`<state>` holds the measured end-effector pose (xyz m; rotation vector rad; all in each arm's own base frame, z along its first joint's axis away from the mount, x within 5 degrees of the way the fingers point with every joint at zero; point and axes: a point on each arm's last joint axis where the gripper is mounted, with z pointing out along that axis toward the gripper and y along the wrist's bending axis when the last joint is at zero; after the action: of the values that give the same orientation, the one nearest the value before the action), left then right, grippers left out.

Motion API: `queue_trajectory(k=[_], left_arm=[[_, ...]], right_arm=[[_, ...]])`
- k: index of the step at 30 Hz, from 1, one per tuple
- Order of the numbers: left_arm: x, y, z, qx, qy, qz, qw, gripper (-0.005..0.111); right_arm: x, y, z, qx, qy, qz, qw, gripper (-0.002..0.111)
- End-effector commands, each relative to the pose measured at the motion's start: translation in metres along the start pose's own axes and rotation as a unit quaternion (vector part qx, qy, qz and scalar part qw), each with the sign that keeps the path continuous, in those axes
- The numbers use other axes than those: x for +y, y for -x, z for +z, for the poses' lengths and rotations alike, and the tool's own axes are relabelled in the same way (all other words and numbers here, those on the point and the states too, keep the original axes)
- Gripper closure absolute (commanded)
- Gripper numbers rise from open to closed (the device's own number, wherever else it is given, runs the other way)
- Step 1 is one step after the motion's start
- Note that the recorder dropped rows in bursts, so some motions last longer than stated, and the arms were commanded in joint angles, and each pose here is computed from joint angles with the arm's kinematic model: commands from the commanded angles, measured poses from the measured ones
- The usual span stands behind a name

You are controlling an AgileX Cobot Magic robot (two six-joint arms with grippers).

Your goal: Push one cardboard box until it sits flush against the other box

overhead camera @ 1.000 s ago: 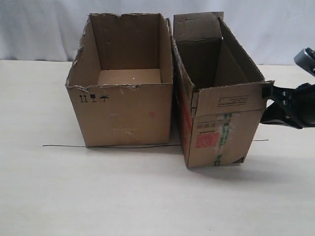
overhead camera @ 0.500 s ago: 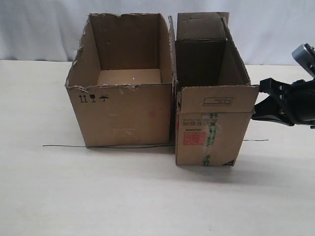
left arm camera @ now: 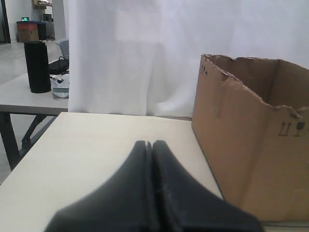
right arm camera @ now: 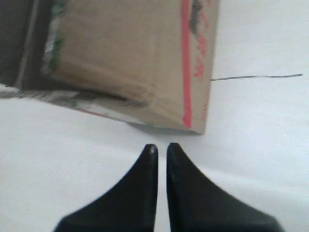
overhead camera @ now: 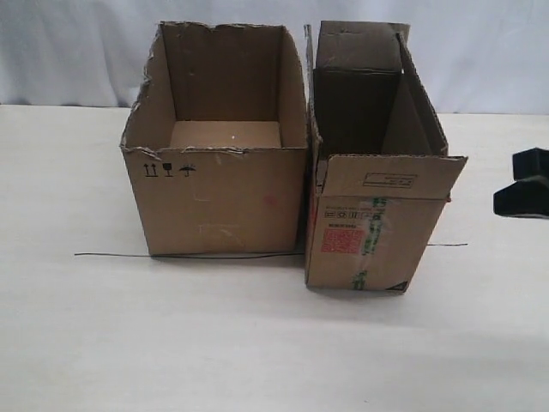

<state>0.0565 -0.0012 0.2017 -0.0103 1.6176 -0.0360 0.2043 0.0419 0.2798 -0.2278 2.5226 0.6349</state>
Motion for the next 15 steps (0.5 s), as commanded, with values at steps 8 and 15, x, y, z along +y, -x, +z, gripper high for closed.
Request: queue_trajectory(k=[8, 15], left_arm=[[0.000, 0.000, 0.000, -0.003, 0.002, 0.002, 1.000, 0.107], [0.000, 0.000, 0.000, -0.003, 0.002, 0.002, 1.000, 0.107]], right_arm=[[0.026, -0.037, 0.058, -0.008, 0.017, 0.009, 1.000, 0.103], [0.020, -0.018, 0.089, -0.033, -0.001, 0.020, 0.999, 0.103]])
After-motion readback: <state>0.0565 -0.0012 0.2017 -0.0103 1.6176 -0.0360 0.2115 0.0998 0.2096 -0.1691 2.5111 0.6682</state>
